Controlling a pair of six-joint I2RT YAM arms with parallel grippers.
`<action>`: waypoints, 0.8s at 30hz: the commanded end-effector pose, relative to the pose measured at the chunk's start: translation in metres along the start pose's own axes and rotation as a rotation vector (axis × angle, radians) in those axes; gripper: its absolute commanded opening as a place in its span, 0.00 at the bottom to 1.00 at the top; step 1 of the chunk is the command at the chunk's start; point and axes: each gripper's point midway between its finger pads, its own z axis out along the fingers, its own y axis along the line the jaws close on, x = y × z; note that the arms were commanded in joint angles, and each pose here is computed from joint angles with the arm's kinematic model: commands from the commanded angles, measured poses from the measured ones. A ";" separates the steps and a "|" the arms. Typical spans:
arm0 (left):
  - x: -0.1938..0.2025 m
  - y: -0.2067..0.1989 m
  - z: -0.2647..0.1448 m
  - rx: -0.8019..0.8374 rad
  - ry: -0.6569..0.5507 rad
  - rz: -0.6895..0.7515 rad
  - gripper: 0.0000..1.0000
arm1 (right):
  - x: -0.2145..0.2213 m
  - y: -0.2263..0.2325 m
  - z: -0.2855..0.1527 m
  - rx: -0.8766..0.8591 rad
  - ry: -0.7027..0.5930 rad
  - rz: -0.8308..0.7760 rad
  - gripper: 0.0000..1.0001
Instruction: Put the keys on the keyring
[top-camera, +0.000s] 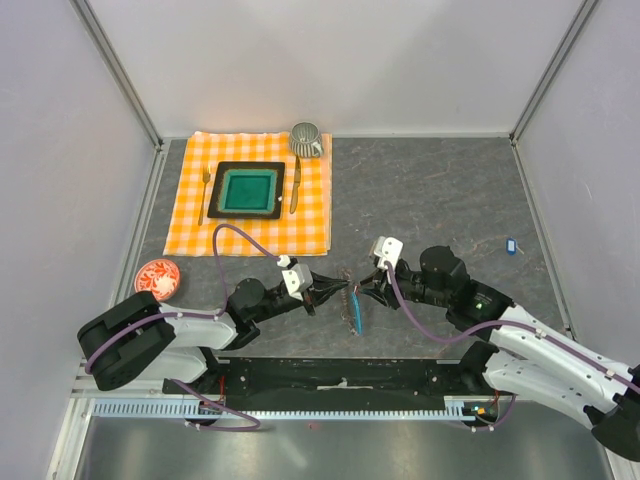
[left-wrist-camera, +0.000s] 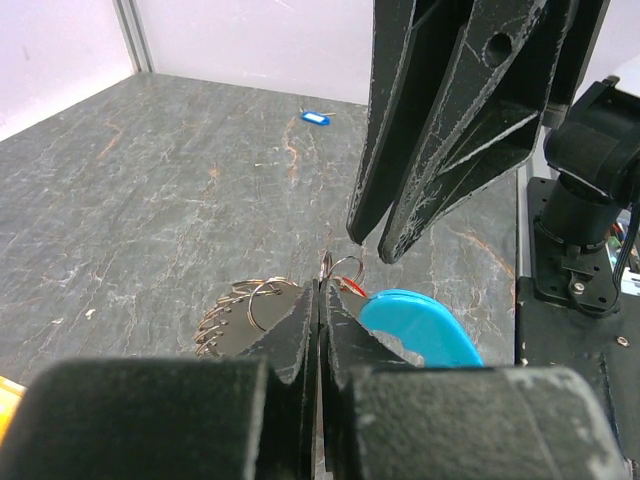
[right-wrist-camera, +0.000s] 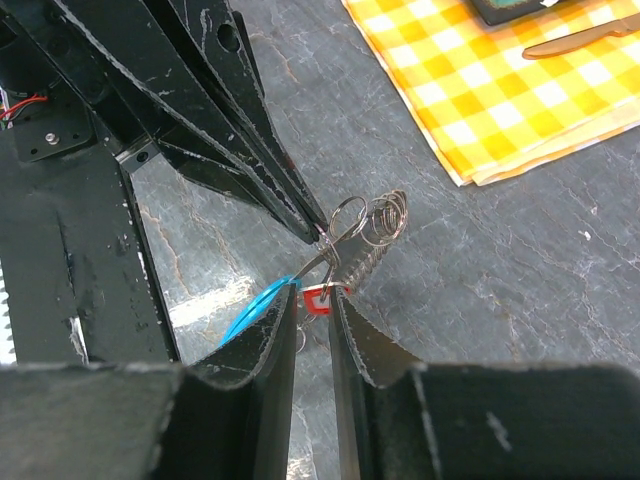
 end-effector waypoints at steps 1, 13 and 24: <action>-0.095 0.002 0.006 -0.007 -0.340 0.075 0.02 | -0.009 0.001 0.005 -0.013 -0.036 0.003 0.26; -0.100 0.001 0.005 -0.003 -0.353 0.071 0.02 | -0.004 -0.002 0.010 -0.008 -0.020 0.004 0.11; -0.112 0.000 0.007 0.000 -0.394 0.084 0.02 | -0.007 0.010 0.013 -0.078 -0.031 0.021 0.00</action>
